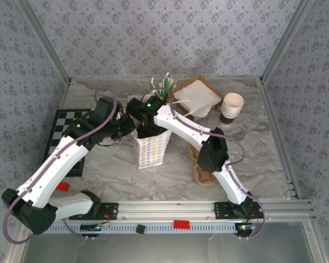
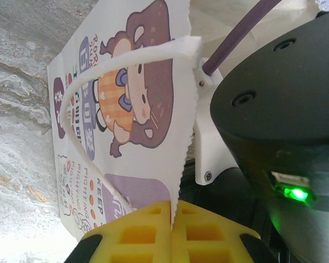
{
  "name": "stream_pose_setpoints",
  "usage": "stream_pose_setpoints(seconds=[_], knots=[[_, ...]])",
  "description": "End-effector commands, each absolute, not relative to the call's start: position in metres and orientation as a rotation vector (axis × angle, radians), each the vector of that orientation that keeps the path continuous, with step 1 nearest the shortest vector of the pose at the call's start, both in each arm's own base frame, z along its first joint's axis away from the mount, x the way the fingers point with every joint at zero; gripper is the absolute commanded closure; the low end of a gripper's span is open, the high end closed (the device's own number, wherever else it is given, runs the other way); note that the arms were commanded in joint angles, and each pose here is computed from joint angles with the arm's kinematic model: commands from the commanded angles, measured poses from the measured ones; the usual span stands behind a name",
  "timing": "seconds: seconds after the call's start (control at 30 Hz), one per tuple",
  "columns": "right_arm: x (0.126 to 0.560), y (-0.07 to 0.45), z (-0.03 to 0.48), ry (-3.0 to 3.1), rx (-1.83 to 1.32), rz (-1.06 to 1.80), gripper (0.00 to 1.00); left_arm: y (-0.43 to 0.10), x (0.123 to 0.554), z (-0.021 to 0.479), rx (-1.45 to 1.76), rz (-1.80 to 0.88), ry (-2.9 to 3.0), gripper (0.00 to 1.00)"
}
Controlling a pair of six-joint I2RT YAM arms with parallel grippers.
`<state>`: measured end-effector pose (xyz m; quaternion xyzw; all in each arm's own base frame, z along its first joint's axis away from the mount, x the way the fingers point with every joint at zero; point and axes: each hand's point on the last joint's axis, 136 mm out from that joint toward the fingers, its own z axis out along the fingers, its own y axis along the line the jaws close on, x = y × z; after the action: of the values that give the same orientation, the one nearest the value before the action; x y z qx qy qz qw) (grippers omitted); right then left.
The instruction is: Pack the takeout coffee
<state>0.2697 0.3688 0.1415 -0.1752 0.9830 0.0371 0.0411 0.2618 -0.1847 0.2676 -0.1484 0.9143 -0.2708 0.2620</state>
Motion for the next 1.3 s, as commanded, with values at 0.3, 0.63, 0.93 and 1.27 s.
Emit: stream_pose_setpoints(seconds=[0.3, 0.63, 0.93, 1.27], knots=[[0.268, 0.362, 0.134, 3.023, -0.546, 0.012, 0.00, -0.184, 0.257, 0.263, -0.400, -0.736, 2.500, 1.00], [0.266, 0.360, 0.141, 3.018, -0.543, 0.017, 0.00, -0.183, 0.257, 0.261, -0.407, -0.725, 2.506, 1.00], [0.265, 0.357, 0.148, 3.009, -0.537, 0.016, 0.00, -0.182, 0.258, 0.260, -0.415, -0.717, 2.507, 1.00], [0.265, 0.355, 0.156, 2.999, -0.521, 0.031, 0.00, -0.181, 0.258, 0.258, -0.418, -0.704, 2.513, 1.00]])
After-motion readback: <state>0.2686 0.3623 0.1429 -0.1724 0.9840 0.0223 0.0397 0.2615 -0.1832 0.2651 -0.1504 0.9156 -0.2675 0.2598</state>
